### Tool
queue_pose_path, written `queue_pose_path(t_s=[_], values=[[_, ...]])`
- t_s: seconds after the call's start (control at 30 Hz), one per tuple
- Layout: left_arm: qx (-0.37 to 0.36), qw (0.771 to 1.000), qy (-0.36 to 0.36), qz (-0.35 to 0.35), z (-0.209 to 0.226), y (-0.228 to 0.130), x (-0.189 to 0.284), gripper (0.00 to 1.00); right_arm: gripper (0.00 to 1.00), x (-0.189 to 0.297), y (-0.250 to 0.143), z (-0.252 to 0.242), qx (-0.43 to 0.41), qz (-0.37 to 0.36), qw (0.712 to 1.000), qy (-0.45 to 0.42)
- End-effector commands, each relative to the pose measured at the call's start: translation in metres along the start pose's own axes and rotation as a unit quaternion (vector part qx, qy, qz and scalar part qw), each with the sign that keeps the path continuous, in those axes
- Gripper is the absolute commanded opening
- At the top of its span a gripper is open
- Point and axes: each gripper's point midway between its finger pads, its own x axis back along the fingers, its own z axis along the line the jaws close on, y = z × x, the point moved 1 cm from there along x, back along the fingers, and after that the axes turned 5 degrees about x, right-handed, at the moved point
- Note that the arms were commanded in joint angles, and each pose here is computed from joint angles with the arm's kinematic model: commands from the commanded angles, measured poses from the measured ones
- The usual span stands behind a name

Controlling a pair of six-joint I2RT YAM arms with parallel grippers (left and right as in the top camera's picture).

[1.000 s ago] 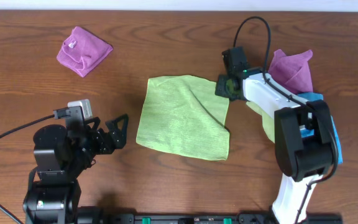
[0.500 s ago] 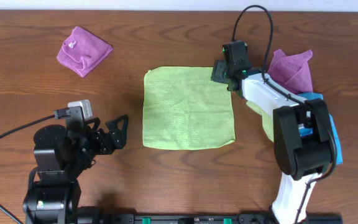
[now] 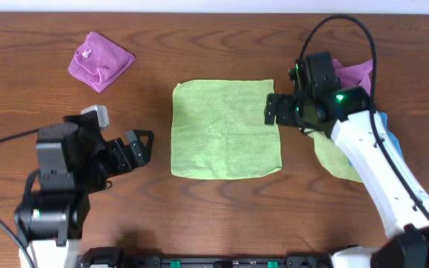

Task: Fold the cloth
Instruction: 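Lower both grippers to the cloth's near corners and grasp them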

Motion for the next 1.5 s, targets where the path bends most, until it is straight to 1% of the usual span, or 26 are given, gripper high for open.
queue_pose_path(t_s=[0.0, 0.07, 0.17, 0.27, 0.33, 0.5, 0.6, 0.67, 0.73, 0.8, 1.1, 1.47], values=[[0.037, 0.998, 0.007, 0.048, -0.005, -0.001, -0.01, 0.96, 0.95, -0.001, -0.032, -0.001, 0.008, 0.024, 0.999, 0.025], [0.07, 0.992, 0.01, 0.107, -0.005, -0.012, -0.023, 0.95, 0.95, -0.003, -0.061, -0.008, -0.006, 0.035, 0.999, 0.027], [0.106, 0.977, -0.01, 0.183, -0.006, -0.027, -0.045, 0.95, 0.96, -0.004, -0.093, -0.005, -0.016, 0.02, 0.997, 0.069], [0.128, 0.967, -0.014, 0.221, -0.003, -0.033, -0.06, 0.95, 0.98, -0.004, -0.107, -0.007, -0.035, -0.004, 0.996, 0.088], [0.139, 0.962, -0.003, 0.236, 0.003, -0.036, -0.069, 0.95, 0.99, -0.006, -0.114, -0.01, -0.053, -0.011, 0.994, 0.092], [0.167, 0.945, 0.025, 0.279, 0.02, -0.047, -0.092, 0.95, 0.99, -0.011, -0.126, -0.012, -0.08, 0.001, 0.992, 0.097], [0.196, 0.929, 0.047, 0.311, 0.035, -0.061, -0.106, 0.95, 0.99, -0.011, -0.124, -0.012, -0.09, -0.001, 0.991, 0.099], [0.212, 0.917, 0.055, 0.332, 0.042, -0.071, -0.113, 0.95, 0.95, -0.011, -0.124, -0.012, -0.104, -0.001, 0.99, 0.099], [0.224, 0.909, 0.059, 0.348, 0.047, -0.079, -0.117, 0.95, 0.94, -0.011, -0.123, -0.012, -0.115, 0.0, 0.988, 0.099], [0.231, 0.903, 0.065, 0.357, 0.053, -0.085, -0.123, 0.95, 0.94, -0.011, -0.123, -0.012, -0.118, -0.001, 0.988, 0.1], [0.253, 0.902, 0.053, 0.347, 0.066, -0.099, -0.14, 0.95, 0.94, -0.011, -0.123, -0.012, -0.119, -0.001, 0.988, 0.1], [0.301, 0.89, 0.053, 0.338, 0.08, -0.121, -0.15, 0.96, 0.95, -0.01, -0.118, -0.011, -0.117, -0.011, 0.988, 0.104]])
